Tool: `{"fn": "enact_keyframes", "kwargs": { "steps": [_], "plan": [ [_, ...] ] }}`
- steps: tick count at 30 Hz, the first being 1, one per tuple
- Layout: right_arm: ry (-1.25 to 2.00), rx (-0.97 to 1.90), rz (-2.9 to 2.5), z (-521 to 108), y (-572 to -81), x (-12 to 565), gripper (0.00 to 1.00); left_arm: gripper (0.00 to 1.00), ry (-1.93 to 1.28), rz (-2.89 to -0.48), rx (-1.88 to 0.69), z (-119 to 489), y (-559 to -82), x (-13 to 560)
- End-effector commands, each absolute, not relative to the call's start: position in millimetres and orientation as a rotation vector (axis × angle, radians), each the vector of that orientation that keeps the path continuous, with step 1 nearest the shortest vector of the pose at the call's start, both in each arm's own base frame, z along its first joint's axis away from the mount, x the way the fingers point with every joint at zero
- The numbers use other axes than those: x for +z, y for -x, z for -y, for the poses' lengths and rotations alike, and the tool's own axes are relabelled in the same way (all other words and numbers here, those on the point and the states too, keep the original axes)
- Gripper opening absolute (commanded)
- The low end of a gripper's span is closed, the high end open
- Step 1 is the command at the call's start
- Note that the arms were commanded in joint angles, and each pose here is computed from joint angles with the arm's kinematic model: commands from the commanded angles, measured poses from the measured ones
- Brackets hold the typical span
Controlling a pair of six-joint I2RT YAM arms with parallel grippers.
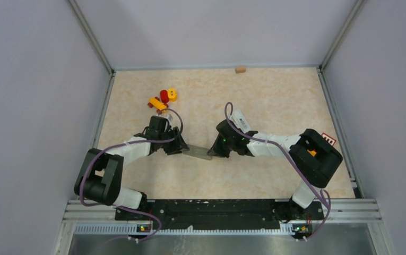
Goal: Load the batteries into the remote control
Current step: Load the battery cover into the remote control.
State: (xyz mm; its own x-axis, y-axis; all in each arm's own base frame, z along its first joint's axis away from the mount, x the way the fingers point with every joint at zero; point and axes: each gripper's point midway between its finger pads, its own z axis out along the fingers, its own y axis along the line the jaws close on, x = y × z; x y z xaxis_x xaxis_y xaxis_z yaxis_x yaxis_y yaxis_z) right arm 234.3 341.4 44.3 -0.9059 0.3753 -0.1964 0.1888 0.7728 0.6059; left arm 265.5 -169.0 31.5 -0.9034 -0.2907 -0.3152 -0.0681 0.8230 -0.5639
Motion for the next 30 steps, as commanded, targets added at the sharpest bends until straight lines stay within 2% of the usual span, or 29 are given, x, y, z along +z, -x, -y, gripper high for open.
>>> {"fn": "enact_keyframes", "kwargs": {
  "steps": [1, 3, 8, 12, 19, 26, 30],
  "plan": [
    [-0.422, 0.886, -2.659, -351.3, -238.9, 45.3, 0.00, 0.46, 0.259, -2.631, -0.753, 164.8, -261.9, 31.2],
    [-0.429, 0.872, -2.677, -350.0, -236.8, 43.9, 0.00, 0.46, 0.261, -2.630, -0.750, 164.2, -261.9, 31.3],
    [-0.424, 0.911, -2.649, -352.4, -238.2, 61.7, 0.25, 0.46, 0.272, -2.619, -0.731, 161.7, -262.7, 33.0],
    [-0.402, 0.936, -2.610, -352.9, -241.3, 79.6, 0.30, 0.46, 0.278, -2.610, -0.720, 160.4, -264.6, 34.9],
    [-0.384, 0.955, -2.591, -351.9, -240.4, 87.6, 0.31, 0.46, 0.283, -2.610, -0.717, 160.2, -265.3, 34.8],
    [-0.374, 0.945, -2.577, -350.6, -244.2, 89.2, 0.21, 0.46, 0.282, -2.611, -0.720, 160.4, -264.8, 34.9],
    [-0.373, 0.926, -2.595, -349.9, -243.6, 82.0, 0.20, 0.46, 0.282, -2.609, -0.720, 160.5, -265.0, 35.6]
  ]
}}
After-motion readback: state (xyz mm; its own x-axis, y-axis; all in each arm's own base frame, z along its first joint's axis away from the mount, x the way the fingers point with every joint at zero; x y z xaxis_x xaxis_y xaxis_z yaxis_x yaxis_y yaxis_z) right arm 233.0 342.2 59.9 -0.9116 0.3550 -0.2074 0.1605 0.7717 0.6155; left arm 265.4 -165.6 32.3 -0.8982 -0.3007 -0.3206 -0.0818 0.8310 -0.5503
